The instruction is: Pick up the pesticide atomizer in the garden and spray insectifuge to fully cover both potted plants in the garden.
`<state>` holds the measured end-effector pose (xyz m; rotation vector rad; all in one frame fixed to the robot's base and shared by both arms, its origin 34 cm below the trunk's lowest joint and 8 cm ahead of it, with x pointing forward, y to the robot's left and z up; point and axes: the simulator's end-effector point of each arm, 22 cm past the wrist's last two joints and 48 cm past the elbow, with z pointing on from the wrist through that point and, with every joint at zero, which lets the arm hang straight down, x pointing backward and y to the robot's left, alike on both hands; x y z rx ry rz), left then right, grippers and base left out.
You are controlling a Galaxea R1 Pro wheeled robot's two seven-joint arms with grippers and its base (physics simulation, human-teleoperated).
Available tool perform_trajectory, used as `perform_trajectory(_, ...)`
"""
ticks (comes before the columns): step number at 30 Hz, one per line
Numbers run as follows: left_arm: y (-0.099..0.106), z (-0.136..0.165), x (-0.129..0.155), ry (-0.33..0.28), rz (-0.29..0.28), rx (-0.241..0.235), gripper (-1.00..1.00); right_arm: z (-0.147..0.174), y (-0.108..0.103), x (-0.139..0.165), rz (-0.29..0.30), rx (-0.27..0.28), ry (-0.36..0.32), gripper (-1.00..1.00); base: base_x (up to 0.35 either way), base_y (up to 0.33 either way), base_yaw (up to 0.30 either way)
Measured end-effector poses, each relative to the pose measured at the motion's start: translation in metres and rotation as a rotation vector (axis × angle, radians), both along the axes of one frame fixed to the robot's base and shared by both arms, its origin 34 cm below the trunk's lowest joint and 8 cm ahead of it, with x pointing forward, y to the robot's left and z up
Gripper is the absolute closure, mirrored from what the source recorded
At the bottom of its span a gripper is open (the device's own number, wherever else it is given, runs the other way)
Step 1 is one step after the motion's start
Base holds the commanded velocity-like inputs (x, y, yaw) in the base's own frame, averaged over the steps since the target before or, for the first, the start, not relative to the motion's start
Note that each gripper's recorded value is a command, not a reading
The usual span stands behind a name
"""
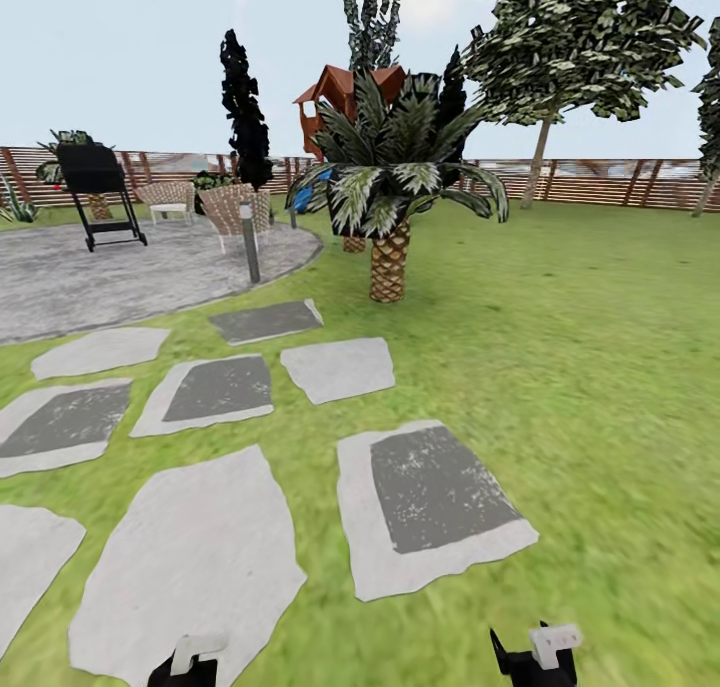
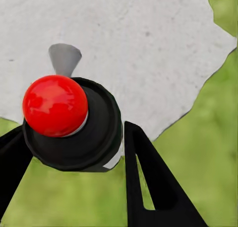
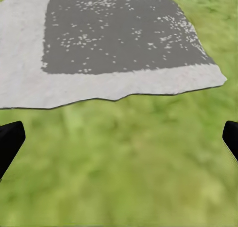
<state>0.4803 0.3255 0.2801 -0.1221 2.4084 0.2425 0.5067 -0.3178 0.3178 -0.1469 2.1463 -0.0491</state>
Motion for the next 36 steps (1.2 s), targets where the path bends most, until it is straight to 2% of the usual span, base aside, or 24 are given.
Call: perform_trajectory(36,0.0000,0.0000,0.0000,0.000,0.000,0.000,1.00,0.0001,-0.0009,0.0000,0.001,-0.001,0.000,-1.00,0.340,0.000,0.000)
